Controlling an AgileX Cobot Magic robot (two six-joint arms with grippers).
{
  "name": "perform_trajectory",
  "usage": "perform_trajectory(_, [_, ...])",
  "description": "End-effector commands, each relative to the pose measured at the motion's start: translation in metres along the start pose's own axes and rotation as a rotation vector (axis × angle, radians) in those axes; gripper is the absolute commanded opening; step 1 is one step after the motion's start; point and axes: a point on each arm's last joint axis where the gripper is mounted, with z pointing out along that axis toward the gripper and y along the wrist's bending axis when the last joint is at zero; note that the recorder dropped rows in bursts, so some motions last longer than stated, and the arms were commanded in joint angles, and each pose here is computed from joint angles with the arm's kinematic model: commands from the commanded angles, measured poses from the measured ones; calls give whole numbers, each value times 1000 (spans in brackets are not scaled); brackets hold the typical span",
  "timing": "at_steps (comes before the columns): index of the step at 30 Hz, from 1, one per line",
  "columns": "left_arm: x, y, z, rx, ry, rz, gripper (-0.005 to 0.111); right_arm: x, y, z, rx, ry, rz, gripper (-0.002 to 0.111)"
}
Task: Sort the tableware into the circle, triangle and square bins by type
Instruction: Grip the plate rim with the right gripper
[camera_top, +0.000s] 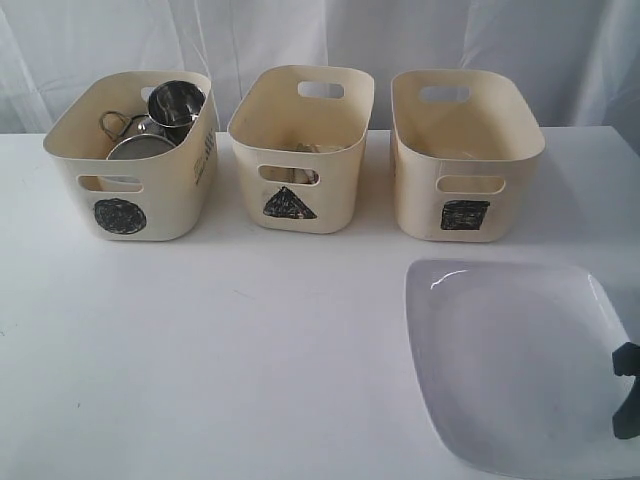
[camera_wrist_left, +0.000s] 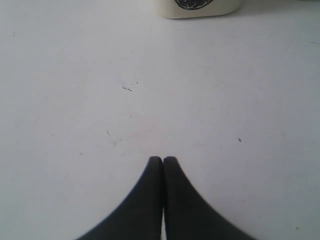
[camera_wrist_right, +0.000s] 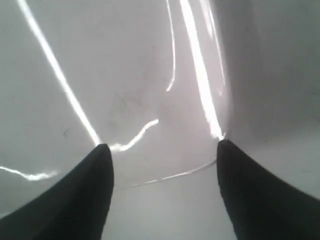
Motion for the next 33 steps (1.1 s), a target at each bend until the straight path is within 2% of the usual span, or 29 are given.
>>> perform_trajectory(1, [3, -1, 1, 4, 13, -7, 0, -5, -5, 8, 12, -12, -5, 58])
perform_trajectory(14, [3, -1, 1, 4, 13, -7, 0, -4, -7, 8, 33, -1, 11, 58])
perform_trajectory(22, [3, -1, 1, 4, 13, -7, 0, 2, 0, -1, -13, 115, 57, 58])
perform_trajectory(29, [3, -1, 1, 4, 13, -7, 0, -14, -7, 4, 45, -25, 63, 58])
perform_trajectory(33, [3, -1, 1, 4, 13, -7, 0, -20, -10, 18, 32, -10, 43, 58])
